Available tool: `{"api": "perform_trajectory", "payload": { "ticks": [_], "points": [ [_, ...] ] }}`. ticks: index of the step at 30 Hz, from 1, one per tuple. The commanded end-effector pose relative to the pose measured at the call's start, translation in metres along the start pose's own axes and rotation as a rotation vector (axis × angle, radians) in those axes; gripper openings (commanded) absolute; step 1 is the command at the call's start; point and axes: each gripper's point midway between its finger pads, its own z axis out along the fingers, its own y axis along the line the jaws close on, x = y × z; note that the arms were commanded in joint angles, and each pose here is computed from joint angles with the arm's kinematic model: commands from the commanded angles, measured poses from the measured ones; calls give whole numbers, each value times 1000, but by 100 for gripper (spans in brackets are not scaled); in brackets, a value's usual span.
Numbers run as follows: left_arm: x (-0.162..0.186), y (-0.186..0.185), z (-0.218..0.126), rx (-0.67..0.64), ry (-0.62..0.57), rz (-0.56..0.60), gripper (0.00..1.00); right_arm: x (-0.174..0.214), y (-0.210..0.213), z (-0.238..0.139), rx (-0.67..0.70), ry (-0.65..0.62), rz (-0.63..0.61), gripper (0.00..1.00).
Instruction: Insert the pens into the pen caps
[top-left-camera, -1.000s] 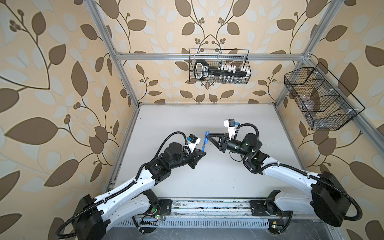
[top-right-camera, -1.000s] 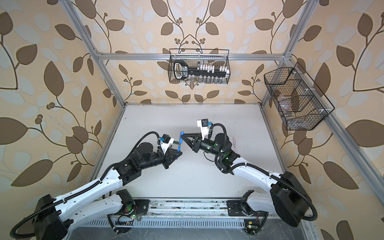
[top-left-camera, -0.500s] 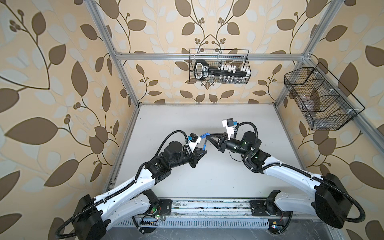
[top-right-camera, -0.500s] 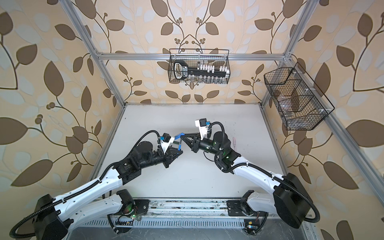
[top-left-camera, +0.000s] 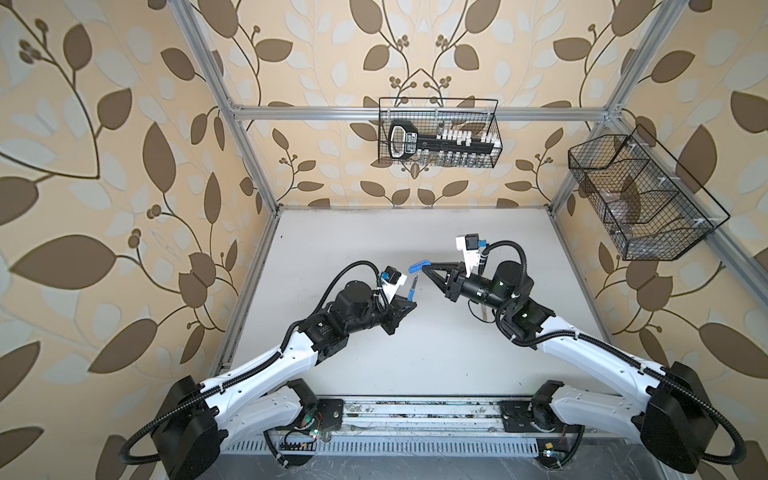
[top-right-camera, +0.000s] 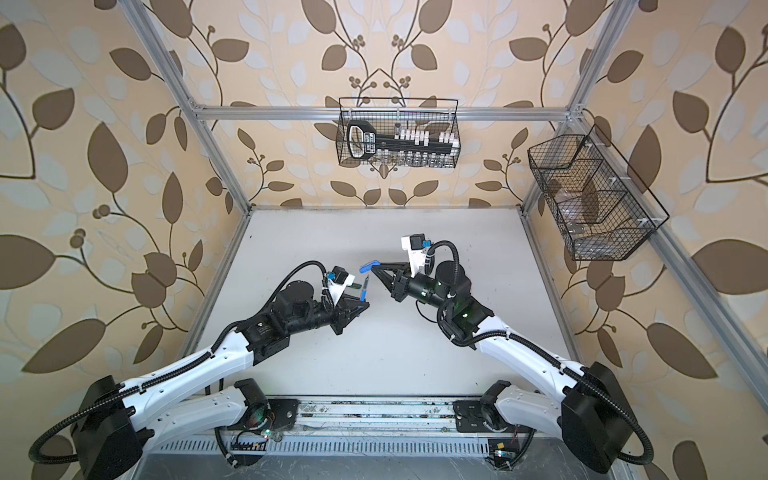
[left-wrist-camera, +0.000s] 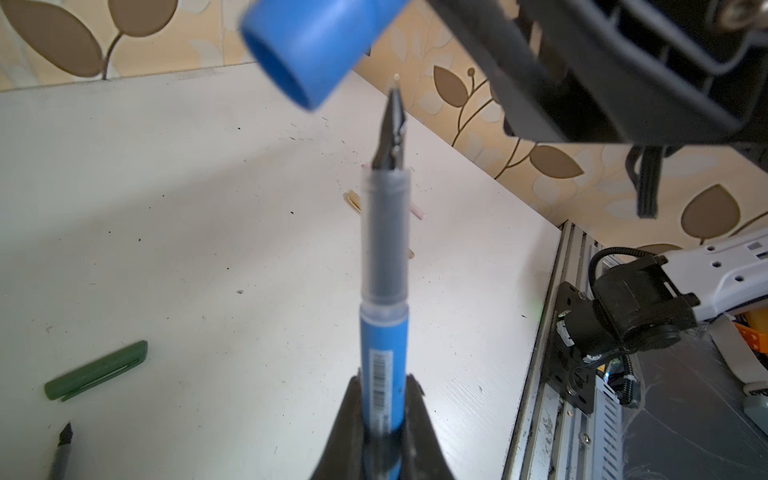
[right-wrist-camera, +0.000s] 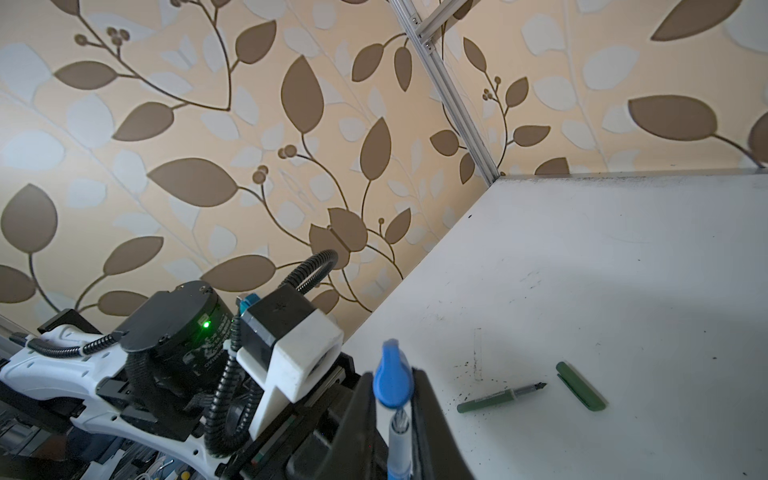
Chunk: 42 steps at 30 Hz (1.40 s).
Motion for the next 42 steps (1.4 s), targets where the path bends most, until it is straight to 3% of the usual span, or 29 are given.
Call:
{"api": "perform_trajectory", "payload": {
  "ticks": [1, 10, 21, 42],
  "points": [
    [5, -3, -1, 11, -2, -26, 0, -5, -10, -6, 42, -7, 2, 16],
    [27, 20, -16, -123, 19, -109, 0, 26, -48, -27, 187, 123, 70, 16],
    [31, 37, -30, -230, 3, -106, 0, 103, -87, -62, 325, 271, 191, 16],
    [48, 41, -20, -233, 67, -107, 0, 175, -145, -75, 483, 455, 329, 16]
  ]
}}
